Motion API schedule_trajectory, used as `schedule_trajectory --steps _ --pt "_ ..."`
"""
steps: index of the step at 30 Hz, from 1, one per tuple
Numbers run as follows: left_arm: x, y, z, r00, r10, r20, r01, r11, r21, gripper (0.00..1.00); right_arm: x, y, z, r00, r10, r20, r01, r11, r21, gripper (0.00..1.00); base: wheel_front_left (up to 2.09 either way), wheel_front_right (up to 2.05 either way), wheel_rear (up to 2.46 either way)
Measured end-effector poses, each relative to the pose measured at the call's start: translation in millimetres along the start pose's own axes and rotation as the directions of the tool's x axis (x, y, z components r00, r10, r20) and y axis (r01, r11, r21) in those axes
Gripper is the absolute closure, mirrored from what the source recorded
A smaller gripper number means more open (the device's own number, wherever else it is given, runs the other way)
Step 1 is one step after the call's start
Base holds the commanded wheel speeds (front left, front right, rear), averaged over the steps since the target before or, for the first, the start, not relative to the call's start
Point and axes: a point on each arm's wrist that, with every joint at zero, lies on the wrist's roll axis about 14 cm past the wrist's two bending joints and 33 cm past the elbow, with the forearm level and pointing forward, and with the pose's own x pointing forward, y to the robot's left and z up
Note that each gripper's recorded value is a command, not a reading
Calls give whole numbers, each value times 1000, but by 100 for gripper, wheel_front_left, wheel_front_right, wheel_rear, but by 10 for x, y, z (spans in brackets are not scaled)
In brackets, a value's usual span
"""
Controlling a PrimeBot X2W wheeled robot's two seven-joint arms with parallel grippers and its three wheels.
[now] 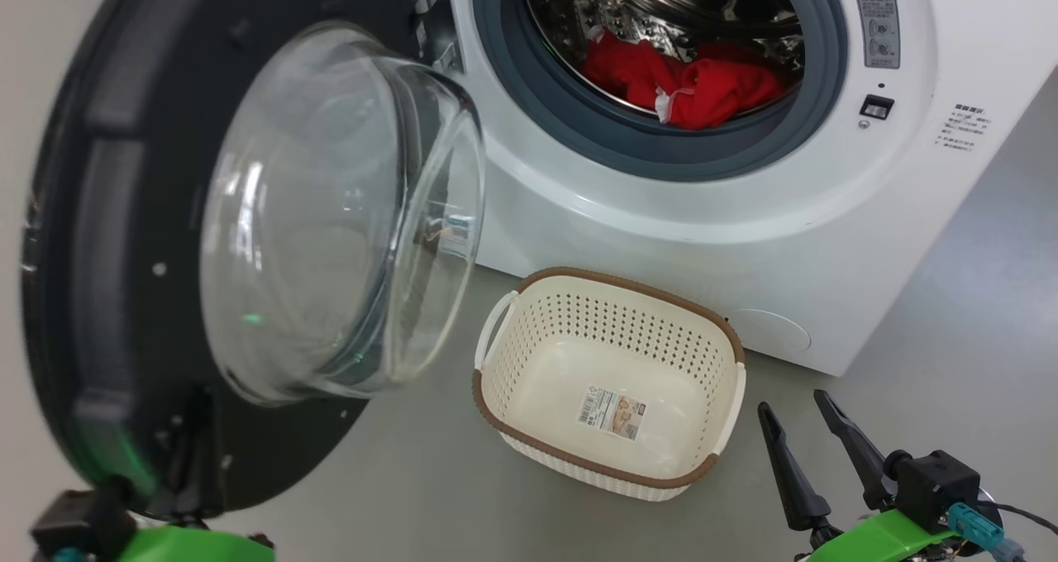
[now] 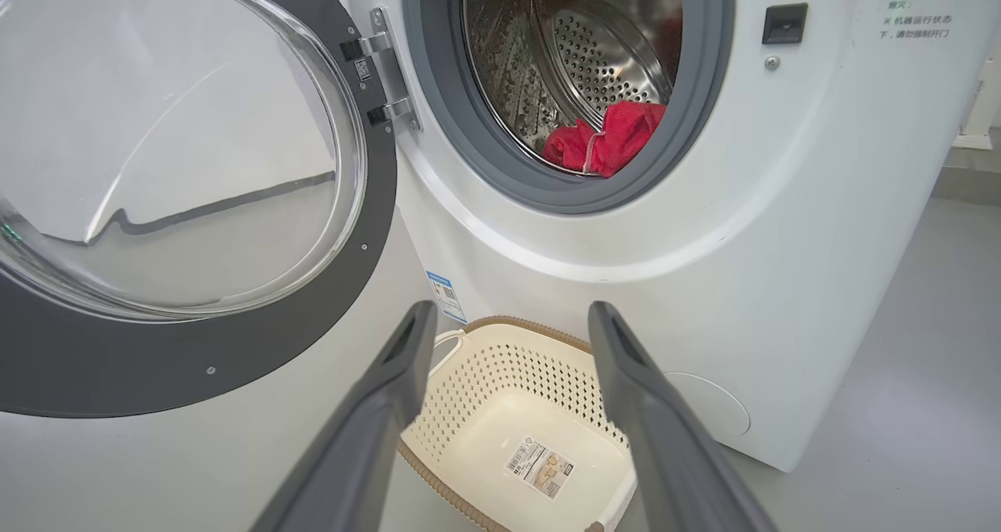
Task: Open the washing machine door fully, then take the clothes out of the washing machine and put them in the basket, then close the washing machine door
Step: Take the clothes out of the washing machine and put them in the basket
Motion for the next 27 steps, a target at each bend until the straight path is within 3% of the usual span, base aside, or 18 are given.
schedule_trajectory --steps 15,27 --pt "392 629 235 986 163 45 -167 982 94 100 87 -217 6 999 -32 6 32 999 -3 0 0 0 0" --pt "691 934 345 969 243 49 -248 956 155 100 191 -367 -53 999 -44 -4 44 999 -14 0 0 0 0"
